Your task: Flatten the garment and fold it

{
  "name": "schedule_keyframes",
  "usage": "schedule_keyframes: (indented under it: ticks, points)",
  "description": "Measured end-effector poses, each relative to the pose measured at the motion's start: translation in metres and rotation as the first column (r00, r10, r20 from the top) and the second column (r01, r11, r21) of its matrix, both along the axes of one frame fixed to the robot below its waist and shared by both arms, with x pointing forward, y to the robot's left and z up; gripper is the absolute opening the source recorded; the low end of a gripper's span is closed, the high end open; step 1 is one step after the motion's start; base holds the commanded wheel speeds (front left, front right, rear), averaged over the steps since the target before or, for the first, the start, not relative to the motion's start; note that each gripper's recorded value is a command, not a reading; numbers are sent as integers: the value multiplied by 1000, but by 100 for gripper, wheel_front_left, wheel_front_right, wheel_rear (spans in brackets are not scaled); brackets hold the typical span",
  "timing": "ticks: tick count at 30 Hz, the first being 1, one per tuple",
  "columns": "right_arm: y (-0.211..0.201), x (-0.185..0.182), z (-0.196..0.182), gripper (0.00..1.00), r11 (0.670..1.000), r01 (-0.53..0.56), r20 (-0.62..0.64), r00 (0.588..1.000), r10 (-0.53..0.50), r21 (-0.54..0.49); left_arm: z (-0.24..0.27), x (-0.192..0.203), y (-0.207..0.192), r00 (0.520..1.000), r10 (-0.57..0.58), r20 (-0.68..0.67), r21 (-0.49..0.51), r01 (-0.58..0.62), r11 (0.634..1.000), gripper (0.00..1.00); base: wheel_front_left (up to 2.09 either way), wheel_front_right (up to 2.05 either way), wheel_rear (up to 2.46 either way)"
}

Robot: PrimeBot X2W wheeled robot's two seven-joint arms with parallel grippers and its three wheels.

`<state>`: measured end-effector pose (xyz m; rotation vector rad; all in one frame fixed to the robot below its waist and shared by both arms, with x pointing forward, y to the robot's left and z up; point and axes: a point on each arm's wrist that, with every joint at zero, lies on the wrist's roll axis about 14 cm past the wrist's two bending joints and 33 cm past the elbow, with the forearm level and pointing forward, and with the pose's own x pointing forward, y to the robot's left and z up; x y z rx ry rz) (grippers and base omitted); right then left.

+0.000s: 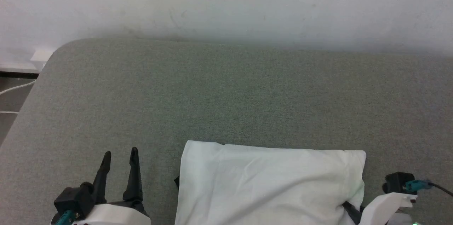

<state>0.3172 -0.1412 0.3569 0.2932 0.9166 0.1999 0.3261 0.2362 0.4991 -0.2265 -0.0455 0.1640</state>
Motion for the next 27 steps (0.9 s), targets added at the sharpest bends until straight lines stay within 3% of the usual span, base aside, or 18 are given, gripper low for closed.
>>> schedule_keyframes:
  ticks: [3, 10, 20, 27]
  points:
    - [12, 0, 2, 0, 999, 0, 22, 1000, -1, 35, -3, 0, 1, 1000, 0, -6, -3, 0, 1000, 100, 0, 0, 0]
    - [-3, 5, 13, 0, 997, 65, 95, 993, -69, 49, -2, 1, -2, 1000, -21, 6, 2, 21, 1000, 100, 0, 0, 0]
    - [-95, 12, 27, 0, 958, 286, 160, 947, -280, -19, -2, 4, -11, 998, -52, 17, -3, 52, 999, 100, 0, 0, 0]
    - [-124, 10, 35, 0, 943, 325, 175, 935, -309, -69, -3, 4, -13, 998, -59, 20, -10, 59, 998, 100, 0, 0, 0]
